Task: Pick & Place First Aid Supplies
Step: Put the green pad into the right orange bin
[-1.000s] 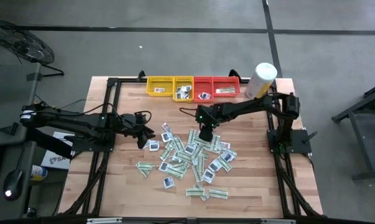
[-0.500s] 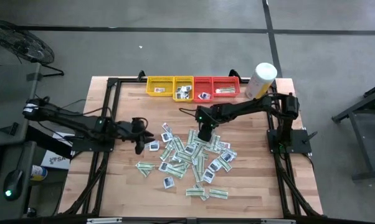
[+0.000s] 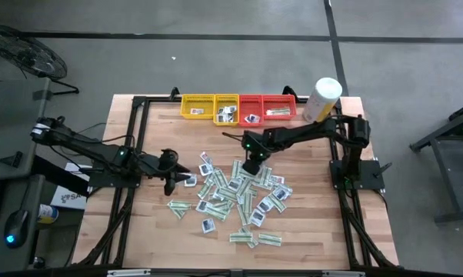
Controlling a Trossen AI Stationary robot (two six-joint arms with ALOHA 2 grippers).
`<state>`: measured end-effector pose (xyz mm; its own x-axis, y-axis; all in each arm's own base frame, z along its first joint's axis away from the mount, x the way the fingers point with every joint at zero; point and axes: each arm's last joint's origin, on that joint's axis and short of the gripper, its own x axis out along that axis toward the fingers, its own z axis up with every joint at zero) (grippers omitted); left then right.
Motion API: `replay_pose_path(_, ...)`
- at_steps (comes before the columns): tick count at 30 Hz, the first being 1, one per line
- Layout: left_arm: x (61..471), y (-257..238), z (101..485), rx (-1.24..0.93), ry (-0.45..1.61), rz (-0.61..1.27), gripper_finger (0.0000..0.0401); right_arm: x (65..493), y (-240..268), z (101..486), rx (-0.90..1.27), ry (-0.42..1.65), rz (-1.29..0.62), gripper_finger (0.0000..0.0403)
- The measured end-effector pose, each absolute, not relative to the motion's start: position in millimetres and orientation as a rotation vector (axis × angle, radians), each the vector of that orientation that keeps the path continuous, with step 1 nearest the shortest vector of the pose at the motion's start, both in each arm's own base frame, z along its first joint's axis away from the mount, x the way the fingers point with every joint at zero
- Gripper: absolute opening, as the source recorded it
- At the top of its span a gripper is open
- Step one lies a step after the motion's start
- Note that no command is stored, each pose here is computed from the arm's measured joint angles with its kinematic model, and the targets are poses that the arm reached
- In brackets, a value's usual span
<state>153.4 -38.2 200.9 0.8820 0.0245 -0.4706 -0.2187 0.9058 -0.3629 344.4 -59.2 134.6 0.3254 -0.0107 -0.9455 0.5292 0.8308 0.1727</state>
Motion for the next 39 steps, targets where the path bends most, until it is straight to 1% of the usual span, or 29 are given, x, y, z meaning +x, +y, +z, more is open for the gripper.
replay_pose_path(2,151.8,-37.5,200.5,-0.405,0.473,0.132,0.0127,342.4,-57.7,137.4,0.529,1.203,-0.372,0.0001)
replay_pose_path(4,150.6,-37.3,197.2,-0.423,0.421,0.112,0.0127,340.6,-56.3,141.5,0.539,1.203,-0.378,0.0001)
replay_pose_path(10,135.3,-32.8,168.0,-0.527,0.283,0.07,0.0127,334.0,-48.3,160.1,0.539,1.195,-0.379,0.0001)
replay_pose_path(15,125.6,-30.0,162.7,-0.541,0.219,0.046,0.0127,323.1,-47.3,182.2,0.579,1.171,-0.431,0.0)
replay_pose_path(18,121.6,-28.6,159.9,-0.524,0.197,0.041,0.0127,314.3,-53.9,197.2,0.597,1.128,-0.511,0.0)
replay_pose_path(23,116.2,-26.1,152.8,-0.493,0.173,0.064,0.0126,296.6,-73.6,223.1,0.642,1.01,-0.697,0.0)
replay_pose_path(26,114.8,-24.6,152.6,-0.42,0.164,0.091,0.0126,283.5,-88.1,235.1,0.647,0.961,-0.802,0.0)
replay_pose_path(30,114.1,-22.5,155.7,-0.315,0.123,0.142,0.0126,267.6,-110.3,241.7,0.656,0.925,-0.95,0.0)
replay_pose_path(39,113.6,-20.9,153.6,-0.149,0.143,0.186,0.0126,240.6,-165.5,244.7,0.685,0.798,-1.231,0.0)
